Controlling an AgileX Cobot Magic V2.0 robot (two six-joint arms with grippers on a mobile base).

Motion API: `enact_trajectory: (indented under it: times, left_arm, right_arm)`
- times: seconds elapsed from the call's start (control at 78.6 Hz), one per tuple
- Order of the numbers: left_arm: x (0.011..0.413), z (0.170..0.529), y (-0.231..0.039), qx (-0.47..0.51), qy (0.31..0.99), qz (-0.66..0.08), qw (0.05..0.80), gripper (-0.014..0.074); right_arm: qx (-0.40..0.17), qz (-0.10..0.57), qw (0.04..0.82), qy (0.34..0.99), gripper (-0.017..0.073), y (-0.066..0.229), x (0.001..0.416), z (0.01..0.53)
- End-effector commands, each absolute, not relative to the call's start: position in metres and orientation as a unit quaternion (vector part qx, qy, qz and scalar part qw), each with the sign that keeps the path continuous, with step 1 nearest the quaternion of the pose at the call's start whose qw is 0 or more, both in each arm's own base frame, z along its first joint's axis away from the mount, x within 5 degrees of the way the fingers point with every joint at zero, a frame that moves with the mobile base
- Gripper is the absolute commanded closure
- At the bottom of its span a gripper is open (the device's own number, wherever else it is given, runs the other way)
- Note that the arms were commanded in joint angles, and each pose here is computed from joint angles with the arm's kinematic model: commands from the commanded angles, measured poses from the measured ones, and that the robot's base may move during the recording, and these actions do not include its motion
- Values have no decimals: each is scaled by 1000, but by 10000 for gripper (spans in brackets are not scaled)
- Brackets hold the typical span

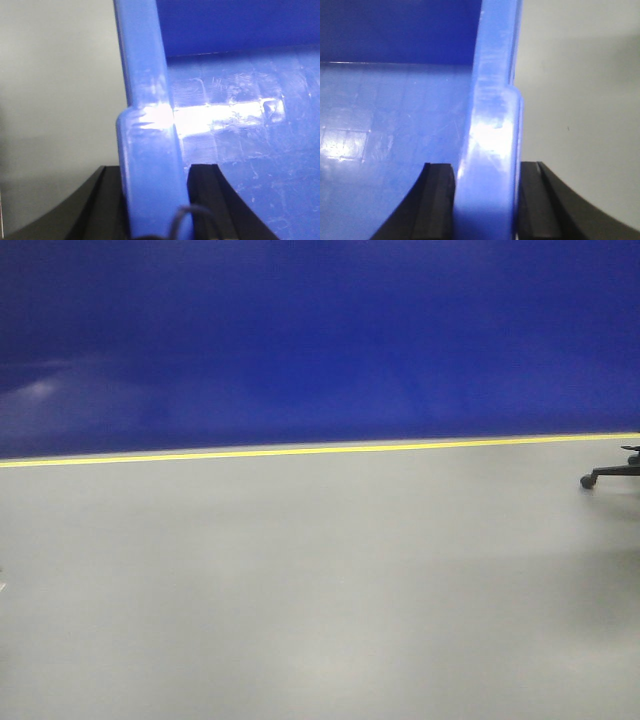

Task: Move blue bin to conveyor side
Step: 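Carry the bin with both grippers while driving across the floor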

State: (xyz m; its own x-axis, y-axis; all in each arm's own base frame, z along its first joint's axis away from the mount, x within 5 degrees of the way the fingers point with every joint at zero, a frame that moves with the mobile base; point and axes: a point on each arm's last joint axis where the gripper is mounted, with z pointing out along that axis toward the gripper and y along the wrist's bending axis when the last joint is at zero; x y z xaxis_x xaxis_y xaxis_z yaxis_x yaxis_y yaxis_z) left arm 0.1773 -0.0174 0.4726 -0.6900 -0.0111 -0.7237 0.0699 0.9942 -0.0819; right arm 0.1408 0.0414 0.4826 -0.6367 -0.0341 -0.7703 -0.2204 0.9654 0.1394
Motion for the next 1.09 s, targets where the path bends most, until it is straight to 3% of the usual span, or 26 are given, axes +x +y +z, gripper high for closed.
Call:
enact_trajectory:
  times: [0.0, 1.081]
  left_arm:
    - [175, 484, -13, 18, 896, -27, 443, 604]
    - [175, 484, -13, 18, 896, -27, 443, 604]
  right_arm:
    - [-71, 84, 479, 871, 641, 35, 140, 495]
    - [-70, 85, 485, 867, 641, 35, 141, 496]
